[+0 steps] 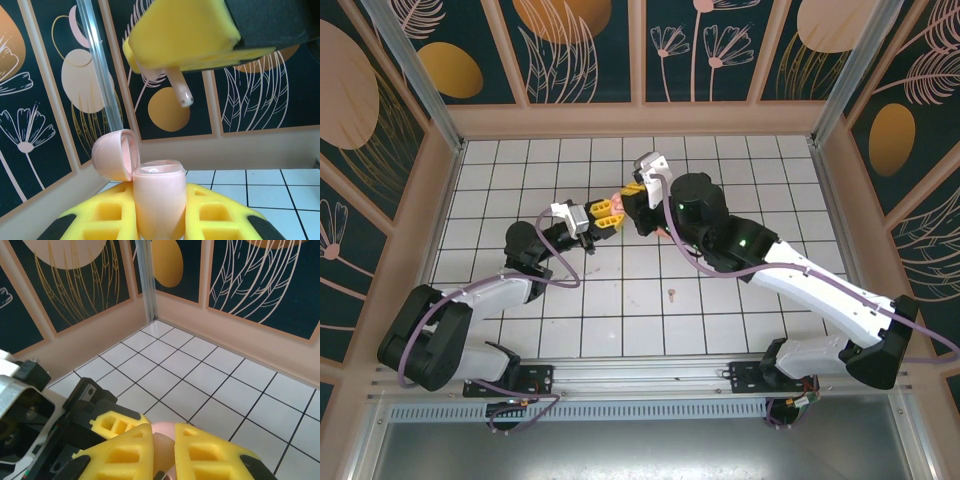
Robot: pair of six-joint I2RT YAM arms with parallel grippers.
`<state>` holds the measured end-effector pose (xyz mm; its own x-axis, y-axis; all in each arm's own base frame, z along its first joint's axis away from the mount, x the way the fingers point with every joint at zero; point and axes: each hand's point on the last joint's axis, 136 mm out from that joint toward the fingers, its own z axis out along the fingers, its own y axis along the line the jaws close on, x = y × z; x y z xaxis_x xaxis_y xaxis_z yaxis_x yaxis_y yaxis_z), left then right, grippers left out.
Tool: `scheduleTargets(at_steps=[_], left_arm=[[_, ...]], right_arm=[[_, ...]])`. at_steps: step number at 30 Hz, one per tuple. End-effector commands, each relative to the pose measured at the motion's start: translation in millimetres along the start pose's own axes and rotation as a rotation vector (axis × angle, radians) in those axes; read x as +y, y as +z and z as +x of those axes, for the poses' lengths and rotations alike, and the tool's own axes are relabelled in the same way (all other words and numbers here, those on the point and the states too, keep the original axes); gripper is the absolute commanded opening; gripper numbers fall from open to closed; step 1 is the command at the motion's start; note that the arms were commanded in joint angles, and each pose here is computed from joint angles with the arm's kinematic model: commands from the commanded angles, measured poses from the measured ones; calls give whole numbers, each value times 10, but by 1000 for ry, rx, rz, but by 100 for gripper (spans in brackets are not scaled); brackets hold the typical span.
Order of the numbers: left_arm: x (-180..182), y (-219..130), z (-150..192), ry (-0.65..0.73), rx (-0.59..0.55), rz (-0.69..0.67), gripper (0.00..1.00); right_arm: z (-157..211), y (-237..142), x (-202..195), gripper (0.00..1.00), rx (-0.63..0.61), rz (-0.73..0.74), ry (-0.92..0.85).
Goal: Insert the wireless bluetooth earbuds into the charging case
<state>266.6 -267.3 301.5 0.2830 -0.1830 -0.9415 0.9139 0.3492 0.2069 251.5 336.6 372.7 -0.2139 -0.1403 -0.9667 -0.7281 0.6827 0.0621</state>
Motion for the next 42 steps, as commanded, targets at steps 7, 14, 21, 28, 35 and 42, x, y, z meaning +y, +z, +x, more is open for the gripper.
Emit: scheduleTargets(at_steps=[7,14,21,28,35,42], left_arm=[[-32,59,-221,46,-67,36,0],[-37,78,-249,45,-73,44,0],[-65,88,-246,43,-71,56,0],[-76,90,-283,48,-79,58,0],[-90,83,-322,54,-85,62,0],[-93,82,-357,59,-91,62,0]], right_arm=[[2,6,91,13,-24,-39,2],[47,51,101,13,-13,-43,8],[45,88,81,12,-17,-30,7],[140,126,32,11,7,-6,2],[233,149,-64,10,25,27,6],[309,176,-109,9,45,37,7]])
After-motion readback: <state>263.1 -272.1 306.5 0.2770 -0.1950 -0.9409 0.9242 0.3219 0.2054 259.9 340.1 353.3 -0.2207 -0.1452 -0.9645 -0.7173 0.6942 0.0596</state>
